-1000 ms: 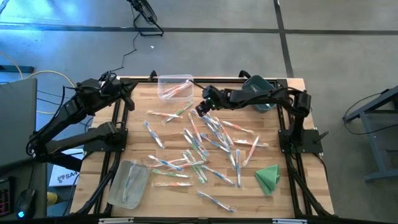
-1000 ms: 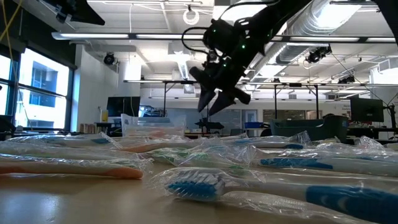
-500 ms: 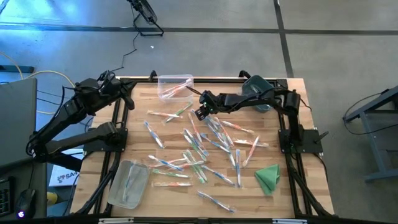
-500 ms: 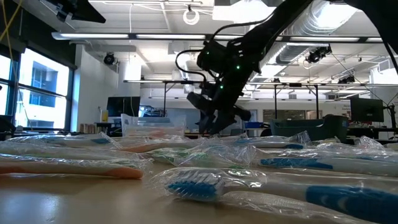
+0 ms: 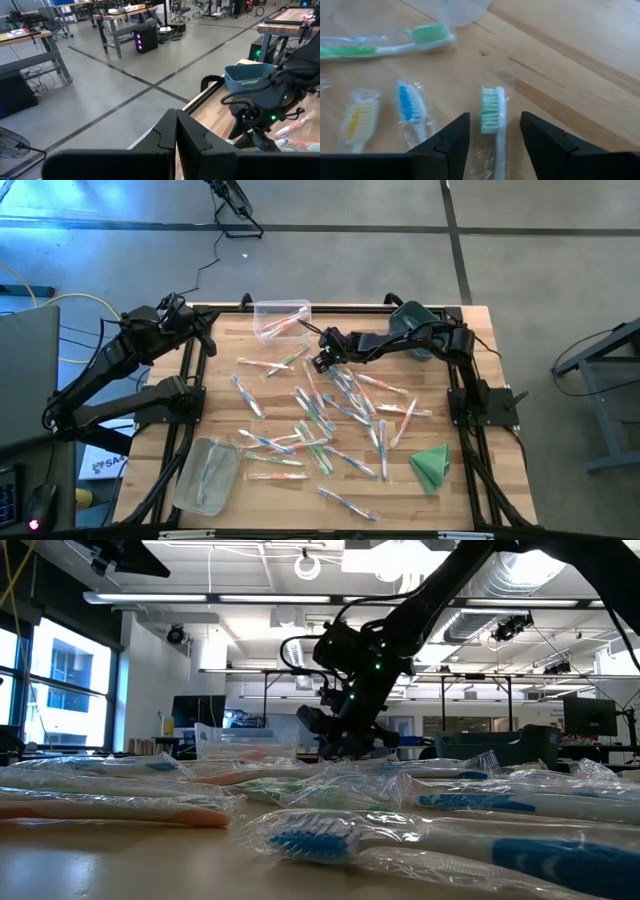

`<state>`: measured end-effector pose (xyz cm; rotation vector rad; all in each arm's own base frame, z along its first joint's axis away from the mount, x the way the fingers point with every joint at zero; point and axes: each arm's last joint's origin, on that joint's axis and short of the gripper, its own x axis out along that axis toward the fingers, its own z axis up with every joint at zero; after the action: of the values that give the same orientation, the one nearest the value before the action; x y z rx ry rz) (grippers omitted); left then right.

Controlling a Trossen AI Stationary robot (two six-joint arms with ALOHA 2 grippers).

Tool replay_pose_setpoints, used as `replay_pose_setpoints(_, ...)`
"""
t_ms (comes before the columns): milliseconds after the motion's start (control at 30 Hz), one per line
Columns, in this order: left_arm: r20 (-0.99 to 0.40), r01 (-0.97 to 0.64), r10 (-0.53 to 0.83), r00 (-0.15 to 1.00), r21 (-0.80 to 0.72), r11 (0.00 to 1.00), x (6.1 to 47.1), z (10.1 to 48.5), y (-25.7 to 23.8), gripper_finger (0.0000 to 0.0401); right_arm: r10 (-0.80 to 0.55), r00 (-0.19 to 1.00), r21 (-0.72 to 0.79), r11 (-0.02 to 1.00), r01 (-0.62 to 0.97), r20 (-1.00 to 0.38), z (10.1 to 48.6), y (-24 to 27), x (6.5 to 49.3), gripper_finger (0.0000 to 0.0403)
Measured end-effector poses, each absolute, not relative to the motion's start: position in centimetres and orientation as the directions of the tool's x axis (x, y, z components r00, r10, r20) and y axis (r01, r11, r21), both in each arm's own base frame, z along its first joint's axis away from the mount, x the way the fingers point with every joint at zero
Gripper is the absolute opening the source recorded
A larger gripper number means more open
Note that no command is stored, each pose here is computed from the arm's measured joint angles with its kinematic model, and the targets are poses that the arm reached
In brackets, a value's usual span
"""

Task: Pick & Place Toothbrushes
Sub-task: Put the green toothbrush into the blue bin

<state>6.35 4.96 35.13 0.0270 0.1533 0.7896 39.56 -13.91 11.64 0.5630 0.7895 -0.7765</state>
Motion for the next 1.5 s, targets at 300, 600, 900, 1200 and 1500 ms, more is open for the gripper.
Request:
replay_pose_setpoints(300, -0.127, -0.713, 0.717, 0.686, 0.083, 0.696, 6.3, 35.1, 5.0, 0.0, -0.404, 0.453, 0.147, 0.596, 0.789, -0.795, 11.6, -13.9, 39.5, 0.0065)
replay_pose_setpoints(600, -0.127, -0.716, 0.72, 0.682, 0.084, 0.693, 6.3, 35.1, 5.0, 0.0, -0.415, 0.467, 0.145, 0.606, 0.782, -0.781, 11.8, -14.0, 39.6, 0.0016)
replay_pose_setpoints(900, -0.129, -0.717, 0.721, 0.681, 0.085, 0.692, 6.3, 35.1, 5.0, 0.0, -0.477, 0.532, 0.126, 0.65, 0.749, -0.699, 16.0, -13.9, 39.3, 0.001)
replay_pose_setpoints(1200, -0.131, -0.717, 0.721, 0.68, 0.085, 0.692, 6.3, 35.1, 5.0, 0.0, -0.578, 0.587, 0.085, 0.668, 0.74, -0.567, 22.8, -14.1, 37.5, 0.001)
replay_pose_setpoints(1500, -0.13, -0.717, 0.721, 0.681, 0.085, 0.692, 6.3, 35.1, 5.0, 0.0, -0.701, 0.565, 0.025, 0.618, 0.786, -0.434, 29.9, -13.7, 33.6, 0.001)
